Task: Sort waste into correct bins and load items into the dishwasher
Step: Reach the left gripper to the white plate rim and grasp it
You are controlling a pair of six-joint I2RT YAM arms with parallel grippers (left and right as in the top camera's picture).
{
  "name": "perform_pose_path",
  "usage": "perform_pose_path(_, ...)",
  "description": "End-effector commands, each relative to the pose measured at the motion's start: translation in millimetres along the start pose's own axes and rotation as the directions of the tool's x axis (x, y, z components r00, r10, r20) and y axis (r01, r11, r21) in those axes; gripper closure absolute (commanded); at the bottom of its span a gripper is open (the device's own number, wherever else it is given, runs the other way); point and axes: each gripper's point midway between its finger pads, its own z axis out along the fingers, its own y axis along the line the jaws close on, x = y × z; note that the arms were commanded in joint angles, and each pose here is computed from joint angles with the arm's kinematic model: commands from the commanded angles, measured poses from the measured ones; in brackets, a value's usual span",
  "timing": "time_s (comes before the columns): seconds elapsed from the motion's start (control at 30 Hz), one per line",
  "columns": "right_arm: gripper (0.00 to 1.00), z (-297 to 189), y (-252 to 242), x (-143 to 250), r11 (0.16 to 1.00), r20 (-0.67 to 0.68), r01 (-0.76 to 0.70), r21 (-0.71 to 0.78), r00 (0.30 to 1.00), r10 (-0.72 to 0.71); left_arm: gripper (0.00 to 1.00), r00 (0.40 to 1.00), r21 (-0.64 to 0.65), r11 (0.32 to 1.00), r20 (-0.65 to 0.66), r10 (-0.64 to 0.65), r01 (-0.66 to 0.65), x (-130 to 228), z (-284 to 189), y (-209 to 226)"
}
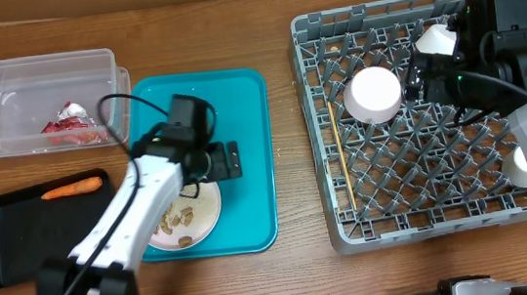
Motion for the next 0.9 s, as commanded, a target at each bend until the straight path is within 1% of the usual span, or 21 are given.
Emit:
perform_pose_path(0.0,0.0,-2.2,-0.4,-2.2,1.0,0.011,0.01,0.003,1.0,-0.01,0.01,0.993,-0.022,0.997,-0.084,0.078,-0.08,15.5,23.7,-8.7)
perform_pose_path(0.13,0.0,-2.2,-0.3,-2.1,1.0,0.011,0.023,0.003,1.0,-0.023,0.05,0.987,-0.035,0.996,-0.141,0.08,-0.085,25.8,37.3,-6.7)
perform_pose_path(0.23,0.0,-2.2,-0.4,-2.1,1.0,0.01,0.028,0.004,1.0,-0.028,0.07,0.991,-0.025,0.996,-0.106,0.081,-0.085,17.2,39.5,-9.7)
perform_pose_path(0.27,0.0,-2.2,-0.4,-2.1,1.0,0.01,0.028,0.003,1.0,-0.028,0.11,0.993,-0.021,0.996,-0.083,0.08,-0.082,11.6,40.0,-11.5)
perform_pose_path(0.33,0.0,-2.2,-0.4,-2.1,1.0,0.01,0.028,0.003,1.0,-0.028,0.14,0.997,-0.011,0.998,-0.052,0.058,-0.058,4.3,40.6,-14.8)
perform_pose_path(0.4,0.0,-2.2,-0.4,-1.9,1.0,0.009,0.028,0.003,1.0,-0.028,0.26,0.998,-0.007,0.999,-0.04,0.052,-0.052,1.4,41.0,-16.0)
perform_pose_path(0.63,0.0,-2.2,-0.4,-1.7,1.0,0.009,0.028,0.004,1.0,-0.028,0.28,0.996,-0.028,0.999,-0.088,0.023,-0.026,13.4,46.7,-10.5)
perform_pose_path(0.67,0.0,-2.2,-0.4,-1.7,1.0,0.009,0.028,0.004,1.0,-0.028,0.32,0.996,-0.03,1.0,-0.09,-0.001,-0.002,13.7,49.9,-10.5)
perform_pose_path(0.73,0.0,-2.2,-0.7,-0.9,1.0,0.005,0.028,0.004,1.0,-0.028,0.37,0.995,-0.037,0.999,-0.1,-0.025,0.022,15.2,55.7,-9.7)
perform_pose_path(0.83,0.0,-2.2,-1.2,0.8,1.0,-0.002,0.028,0.006,1.0,-0.028,0.45,0.994,-0.042,0.999,-0.11,-0.028,0.023,16.4,63.9,-8.9)
perform_pose_path(0.87,0.0,-2.2,-1.2,1.4,1.0,-0.004,0.028,0.006,1.0,-0.028,0.52,0.994,-0.043,0.999,-0.11,-0.028,0.024,16.0,66.5,-8.7)
